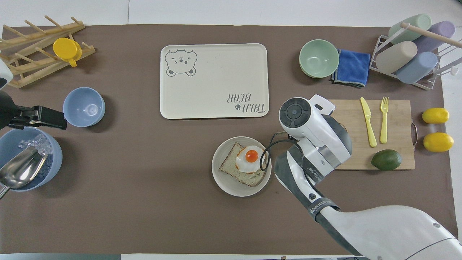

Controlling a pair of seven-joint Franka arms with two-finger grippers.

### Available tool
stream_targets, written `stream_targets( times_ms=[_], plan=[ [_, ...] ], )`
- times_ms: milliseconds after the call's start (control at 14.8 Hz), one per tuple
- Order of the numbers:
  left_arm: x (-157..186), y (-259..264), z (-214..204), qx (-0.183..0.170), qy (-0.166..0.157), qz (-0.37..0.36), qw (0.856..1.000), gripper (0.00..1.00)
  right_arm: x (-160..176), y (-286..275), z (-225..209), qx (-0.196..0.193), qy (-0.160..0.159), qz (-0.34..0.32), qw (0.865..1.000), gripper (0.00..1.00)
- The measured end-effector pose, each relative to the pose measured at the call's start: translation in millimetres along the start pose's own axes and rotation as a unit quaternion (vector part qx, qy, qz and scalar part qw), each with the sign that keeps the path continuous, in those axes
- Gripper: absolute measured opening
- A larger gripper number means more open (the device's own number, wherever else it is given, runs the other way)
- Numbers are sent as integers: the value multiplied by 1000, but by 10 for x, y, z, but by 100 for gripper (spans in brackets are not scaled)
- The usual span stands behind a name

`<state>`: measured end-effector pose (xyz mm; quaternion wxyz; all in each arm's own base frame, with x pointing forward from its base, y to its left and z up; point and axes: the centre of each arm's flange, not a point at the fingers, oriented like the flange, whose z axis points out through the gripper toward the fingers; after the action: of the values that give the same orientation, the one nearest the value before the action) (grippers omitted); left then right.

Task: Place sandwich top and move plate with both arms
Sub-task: 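Lower the bread slice onto the fried egg and open the right gripper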

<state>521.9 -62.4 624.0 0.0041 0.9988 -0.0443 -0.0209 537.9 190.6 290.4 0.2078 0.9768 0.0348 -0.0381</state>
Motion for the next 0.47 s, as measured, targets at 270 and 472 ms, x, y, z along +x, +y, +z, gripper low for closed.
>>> stream_targets(
  times_ms=[270, 472],
  plan=[
    [0, 4, 0, 0, 0, 0, 1000, 100, -47, -91, -63, -8, -3, -10, 1000, 16],
    [-1, 34, 0, 0, 0, 3, 1000, 100, -87, -269, -360, -22, -11, -18, 1000, 15]
  ],
)
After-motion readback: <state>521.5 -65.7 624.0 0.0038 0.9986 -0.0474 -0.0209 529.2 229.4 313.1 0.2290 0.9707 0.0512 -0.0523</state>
